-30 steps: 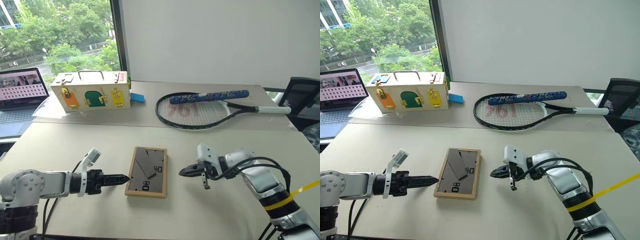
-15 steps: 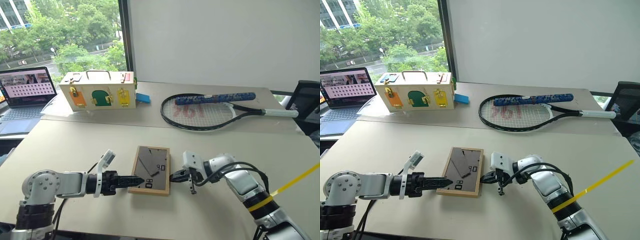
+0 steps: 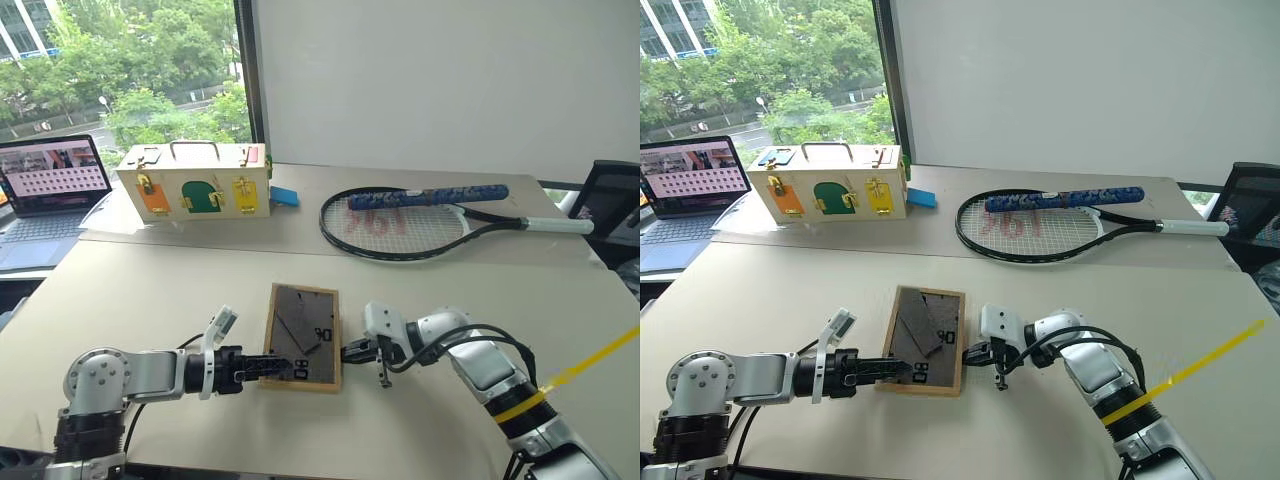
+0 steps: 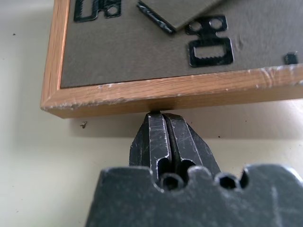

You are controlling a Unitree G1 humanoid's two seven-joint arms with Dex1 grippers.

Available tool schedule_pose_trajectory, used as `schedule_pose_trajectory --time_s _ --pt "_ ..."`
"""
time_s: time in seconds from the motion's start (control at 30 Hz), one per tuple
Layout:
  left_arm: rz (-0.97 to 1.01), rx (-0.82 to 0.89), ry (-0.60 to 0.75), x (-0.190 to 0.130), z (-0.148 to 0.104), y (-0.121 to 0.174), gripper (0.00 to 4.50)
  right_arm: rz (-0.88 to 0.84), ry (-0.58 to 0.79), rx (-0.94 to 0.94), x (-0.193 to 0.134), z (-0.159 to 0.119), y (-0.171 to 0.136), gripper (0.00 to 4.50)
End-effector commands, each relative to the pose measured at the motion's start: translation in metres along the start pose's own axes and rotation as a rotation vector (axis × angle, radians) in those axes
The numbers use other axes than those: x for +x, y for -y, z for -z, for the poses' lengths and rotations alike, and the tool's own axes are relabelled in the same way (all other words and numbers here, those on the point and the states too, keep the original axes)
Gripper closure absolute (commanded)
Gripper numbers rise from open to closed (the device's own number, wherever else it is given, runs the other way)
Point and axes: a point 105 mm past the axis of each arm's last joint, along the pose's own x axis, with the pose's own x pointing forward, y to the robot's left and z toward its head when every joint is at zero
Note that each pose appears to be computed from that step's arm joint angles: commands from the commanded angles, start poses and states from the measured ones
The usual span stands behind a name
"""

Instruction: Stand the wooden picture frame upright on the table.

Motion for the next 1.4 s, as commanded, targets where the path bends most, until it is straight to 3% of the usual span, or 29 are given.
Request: schedule_pose_trajectory --time_s 0.03,0.2,0.4,0.5,0.6,0.7,0.87,1.23,1.4 --pt "0.008 -0.010 -0.002 0.005 0.002 0.001 3.37 0.011 0.012 -0.031 0.000 -0.006 0.004 4.50" --pt "0.061 -0.015 0.042 0.004 -0.003 0.009 3.37 0.058 0.004 -0.041 -0.012 -0.008 0.014 4.50" --pt "0.112 -0.045 0.110 -0.007 -0.017 0.014 3.37 0.178 -0.003 0.032 -0.071 -0.011 0.036 4.50" --pt "0.182 -0.050 0.116 -0.009 -0.021 0.026 3.37 0.198 0.078 0.112 -0.097 -0.032 0.041 3.82" --pt "0.211 -0.043 0.101 -0.009 -0.021 0.034 3.37 0.200 0.181 0.127 -0.105 -0.060 0.044 2.75" --pt "0.210 -0.036 0.097 -0.006 -0.024 0.038 3.37 0.148 0.235 0.163 -0.095 -0.081 0.039 1.70" --pt "0.210 -0.017 0.097 -0.005 -0.027 0.044 3.37 0.053 0.251 0.225 -0.070 -0.091 0.028 0.08" --pt "0.196 0.019 0.095 0.000 -0.025 0.052 3.37 -0.034 0.184 0.218 -0.027 -0.089 0.026 0.08" --pt "0.178 0.025 0.086 0.003 -0.022 0.050 3.37 -0.104 0.240 0.166 -0.018 -0.099 0.014 0.08"
